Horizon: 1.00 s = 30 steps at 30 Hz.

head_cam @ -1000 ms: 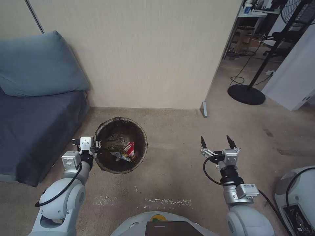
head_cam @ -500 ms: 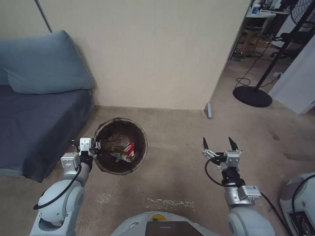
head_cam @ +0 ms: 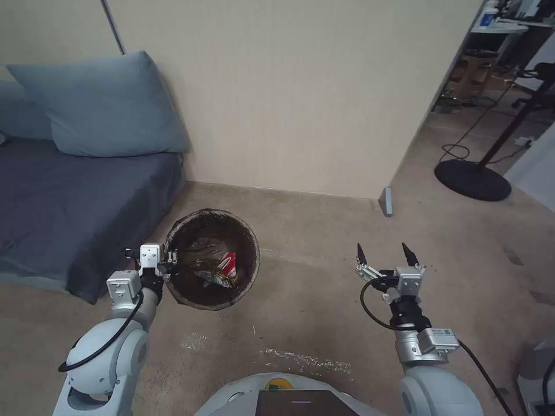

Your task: Pick up the trash bin, then pick up the garbage from the floor and place it into the trash bin.

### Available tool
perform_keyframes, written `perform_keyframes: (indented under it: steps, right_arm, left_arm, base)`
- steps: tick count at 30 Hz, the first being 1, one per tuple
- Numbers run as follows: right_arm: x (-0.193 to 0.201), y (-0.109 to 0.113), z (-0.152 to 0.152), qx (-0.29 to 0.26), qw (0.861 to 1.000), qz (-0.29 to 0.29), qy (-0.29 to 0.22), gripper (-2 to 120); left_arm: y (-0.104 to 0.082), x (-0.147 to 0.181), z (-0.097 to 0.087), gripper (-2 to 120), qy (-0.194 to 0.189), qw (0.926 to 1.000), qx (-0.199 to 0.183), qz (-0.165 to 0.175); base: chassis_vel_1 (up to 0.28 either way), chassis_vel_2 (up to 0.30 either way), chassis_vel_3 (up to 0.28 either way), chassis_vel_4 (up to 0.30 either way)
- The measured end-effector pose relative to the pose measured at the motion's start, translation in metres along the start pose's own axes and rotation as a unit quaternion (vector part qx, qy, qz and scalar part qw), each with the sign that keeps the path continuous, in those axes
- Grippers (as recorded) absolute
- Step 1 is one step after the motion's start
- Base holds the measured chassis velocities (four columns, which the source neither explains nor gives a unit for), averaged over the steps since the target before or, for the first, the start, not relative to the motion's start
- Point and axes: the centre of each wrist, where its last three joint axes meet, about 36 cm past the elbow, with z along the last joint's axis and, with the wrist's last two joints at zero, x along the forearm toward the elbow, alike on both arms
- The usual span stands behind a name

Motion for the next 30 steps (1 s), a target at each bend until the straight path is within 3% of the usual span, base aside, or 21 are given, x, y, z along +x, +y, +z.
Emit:
perform_keyframes:
  steps: [30]
  right_arm:
    - [-0.0007,0.0022,0.0048,-0.004,1.0,0.001,0.004,100]
  left_arm:
    - [-0.0013,0.0002,0.0001,3,-0.002,1.0,0.002,0.001]
  base:
    - [0.065,0.066,0.069,0.067]
